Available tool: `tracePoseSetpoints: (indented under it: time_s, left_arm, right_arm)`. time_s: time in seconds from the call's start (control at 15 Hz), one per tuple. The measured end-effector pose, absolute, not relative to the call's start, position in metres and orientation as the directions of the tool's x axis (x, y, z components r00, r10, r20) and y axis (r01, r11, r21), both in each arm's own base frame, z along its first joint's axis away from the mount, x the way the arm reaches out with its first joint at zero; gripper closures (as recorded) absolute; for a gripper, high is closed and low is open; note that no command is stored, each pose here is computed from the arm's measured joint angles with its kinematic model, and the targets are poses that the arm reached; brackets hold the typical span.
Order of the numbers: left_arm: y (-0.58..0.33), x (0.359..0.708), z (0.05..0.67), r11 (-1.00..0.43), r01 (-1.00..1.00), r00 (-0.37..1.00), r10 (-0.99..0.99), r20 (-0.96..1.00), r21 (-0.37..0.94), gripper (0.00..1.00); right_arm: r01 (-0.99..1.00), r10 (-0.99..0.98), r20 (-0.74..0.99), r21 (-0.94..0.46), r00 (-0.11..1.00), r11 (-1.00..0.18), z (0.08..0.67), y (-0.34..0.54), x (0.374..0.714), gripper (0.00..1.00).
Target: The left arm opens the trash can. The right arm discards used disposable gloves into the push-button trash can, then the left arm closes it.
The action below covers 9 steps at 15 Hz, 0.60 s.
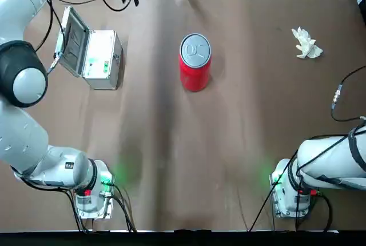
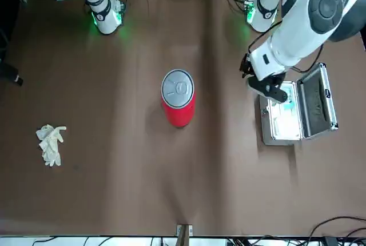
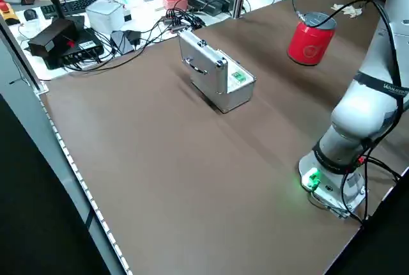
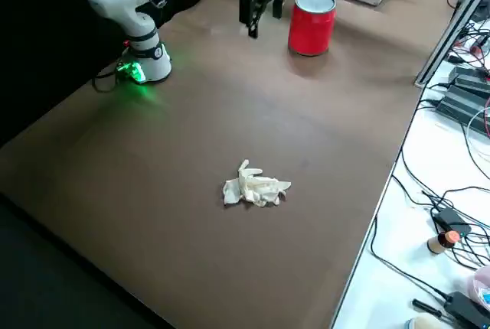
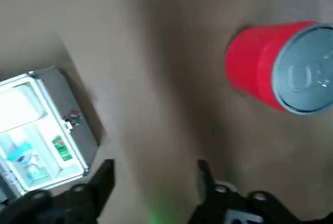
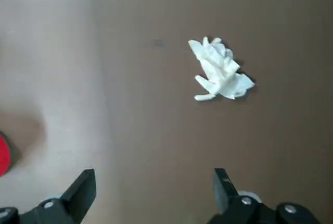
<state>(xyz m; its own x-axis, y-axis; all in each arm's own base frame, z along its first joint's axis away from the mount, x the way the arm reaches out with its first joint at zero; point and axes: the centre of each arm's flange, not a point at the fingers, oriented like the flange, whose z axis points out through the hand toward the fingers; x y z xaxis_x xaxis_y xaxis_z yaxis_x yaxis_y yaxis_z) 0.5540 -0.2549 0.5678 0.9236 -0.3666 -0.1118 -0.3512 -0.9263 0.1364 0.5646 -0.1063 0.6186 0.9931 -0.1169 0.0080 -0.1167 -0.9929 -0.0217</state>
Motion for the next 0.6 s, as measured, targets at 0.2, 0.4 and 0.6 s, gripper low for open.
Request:
tracePoseSetpoints:
  time_s: [0.2,0.4,0.6]
  left_arm:
    - [-0.286,0.539,0.568,-0.915,-0.363,0.914,-0.386,-0.124,0.173,0.55]
    - [-0.327,0.519,0.558,-0.939,-0.292,0.931,-0.322,-0.171,0.179,0.83]
    - [-0.366,0.505,0.542,-0.948,-0.247,0.936,-0.287,-0.206,0.203,0.99]
  right_arm:
    - [-0.173,-0.173,0.007,-0.024,0.985,-0.985,0.581,-0.148,0.583,0.02]
    - [-0.188,-0.188,0.046,0.004,0.981,-0.982,0.53,-0.172,0.616,0.03]
    - [-0.172,-0.169,0.061,0.05,0.984,-0.984,0.462,-0.185,0.648,0.03]
